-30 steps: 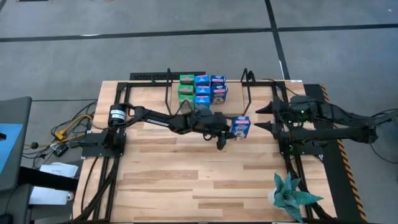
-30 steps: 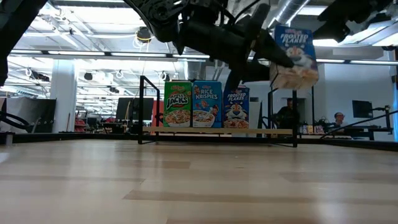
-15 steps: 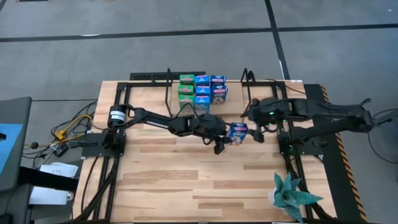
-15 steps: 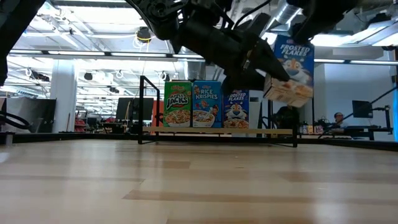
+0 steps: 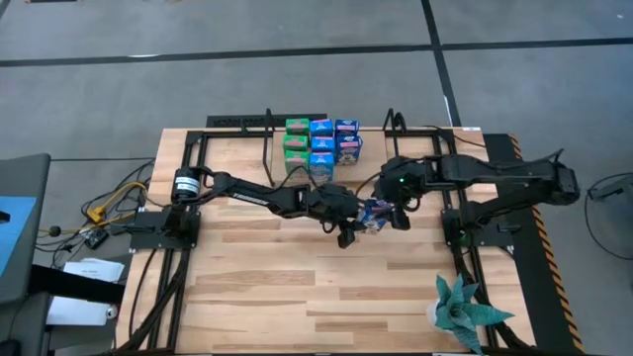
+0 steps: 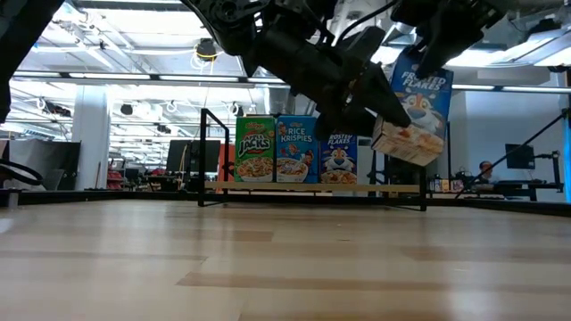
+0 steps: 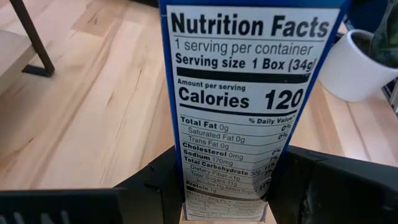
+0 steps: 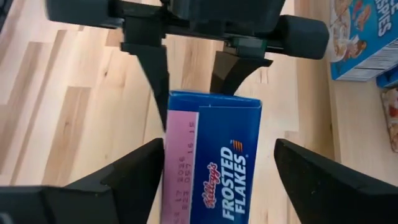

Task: Stack cereal on shelf
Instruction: Put the blue cereal box on the shelf aligned with the other blue cereal box

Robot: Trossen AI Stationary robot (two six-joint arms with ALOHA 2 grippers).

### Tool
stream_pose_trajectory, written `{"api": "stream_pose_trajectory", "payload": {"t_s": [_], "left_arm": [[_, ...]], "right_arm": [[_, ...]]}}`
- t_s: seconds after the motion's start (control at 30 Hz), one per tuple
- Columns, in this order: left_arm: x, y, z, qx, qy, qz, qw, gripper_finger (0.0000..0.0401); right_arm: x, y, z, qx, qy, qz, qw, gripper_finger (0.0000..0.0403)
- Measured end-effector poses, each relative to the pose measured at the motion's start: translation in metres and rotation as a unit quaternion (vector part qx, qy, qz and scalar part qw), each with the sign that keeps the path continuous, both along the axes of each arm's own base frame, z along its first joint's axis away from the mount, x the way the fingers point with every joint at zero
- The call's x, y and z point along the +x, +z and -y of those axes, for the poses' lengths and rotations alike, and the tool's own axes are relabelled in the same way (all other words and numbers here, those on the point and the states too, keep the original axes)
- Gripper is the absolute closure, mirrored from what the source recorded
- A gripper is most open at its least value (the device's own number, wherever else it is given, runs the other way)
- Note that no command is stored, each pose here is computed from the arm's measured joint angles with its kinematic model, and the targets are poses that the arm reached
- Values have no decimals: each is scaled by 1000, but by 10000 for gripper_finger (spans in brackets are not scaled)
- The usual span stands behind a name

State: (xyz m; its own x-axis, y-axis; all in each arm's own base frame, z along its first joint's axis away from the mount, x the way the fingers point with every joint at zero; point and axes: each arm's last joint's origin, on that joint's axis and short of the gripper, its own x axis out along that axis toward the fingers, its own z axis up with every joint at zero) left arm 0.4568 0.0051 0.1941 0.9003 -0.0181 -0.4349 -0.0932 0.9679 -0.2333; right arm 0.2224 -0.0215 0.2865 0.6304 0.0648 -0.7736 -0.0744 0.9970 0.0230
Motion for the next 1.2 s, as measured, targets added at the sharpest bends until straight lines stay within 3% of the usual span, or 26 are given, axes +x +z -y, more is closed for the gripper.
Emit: {"api": "stream_pose_trajectory", "payload": {"t_s": [0.5,0.9,1.2], "left_arm": [[0,1,0,14,0,4,1000,244],[0,0,0,10,0,-1,1000,238],[-32,31,-15,-25,7,-98,995,180]], "right_arm": [[-3,3,-1,11,9,7,1000,154],[-3,3,-1,9,9,7,1000,260],[-2,4,1,-19,28,19,999,267]]}}
